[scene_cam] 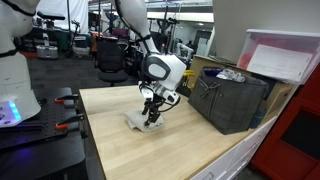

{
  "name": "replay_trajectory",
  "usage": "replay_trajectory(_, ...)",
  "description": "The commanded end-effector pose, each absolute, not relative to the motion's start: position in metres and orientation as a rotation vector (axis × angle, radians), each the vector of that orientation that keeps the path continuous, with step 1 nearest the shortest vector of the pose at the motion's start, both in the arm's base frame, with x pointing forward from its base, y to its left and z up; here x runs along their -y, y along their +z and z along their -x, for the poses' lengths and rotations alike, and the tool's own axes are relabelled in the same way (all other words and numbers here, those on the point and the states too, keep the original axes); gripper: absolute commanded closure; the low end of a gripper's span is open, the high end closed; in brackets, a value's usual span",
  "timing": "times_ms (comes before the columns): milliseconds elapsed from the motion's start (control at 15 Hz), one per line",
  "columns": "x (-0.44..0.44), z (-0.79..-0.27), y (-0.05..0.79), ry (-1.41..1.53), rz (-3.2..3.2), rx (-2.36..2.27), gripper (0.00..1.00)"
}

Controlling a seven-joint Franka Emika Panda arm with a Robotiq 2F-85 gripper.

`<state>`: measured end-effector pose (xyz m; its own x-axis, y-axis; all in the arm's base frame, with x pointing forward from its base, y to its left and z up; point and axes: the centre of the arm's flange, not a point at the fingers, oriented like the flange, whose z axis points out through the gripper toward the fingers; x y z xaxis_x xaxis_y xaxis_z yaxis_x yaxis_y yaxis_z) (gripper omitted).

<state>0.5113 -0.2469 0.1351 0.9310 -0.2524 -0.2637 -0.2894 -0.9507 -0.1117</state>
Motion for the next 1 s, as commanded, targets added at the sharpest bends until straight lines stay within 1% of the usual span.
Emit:
replay_trajectory(0,0.245,-0.521,0.129,0.457,2.847,-0.429,0.48)
replay_trajectory(133,0.238,-0.520,0.129,0.492,2.811,-0.441,0.65)
replay_trajectory(267,0.235,-0.519,0.134,0.509,2.809,-0.459,0.78)
replay_trajectory(333,0.234,-0.518,0.140,0.509,2.823,-0.473,0.87)
replay_trajectory(467,0.230,-0.514,0.150,0.498,2.858,-0.501,0.99)
replay_trajectory(667,0.214,-0.510,0.165,0.476,2.929,-0.534,1.00)
replay_trajectory(933,0.168,-0.509,0.185,0.461,3.047,-0.505,0.99)
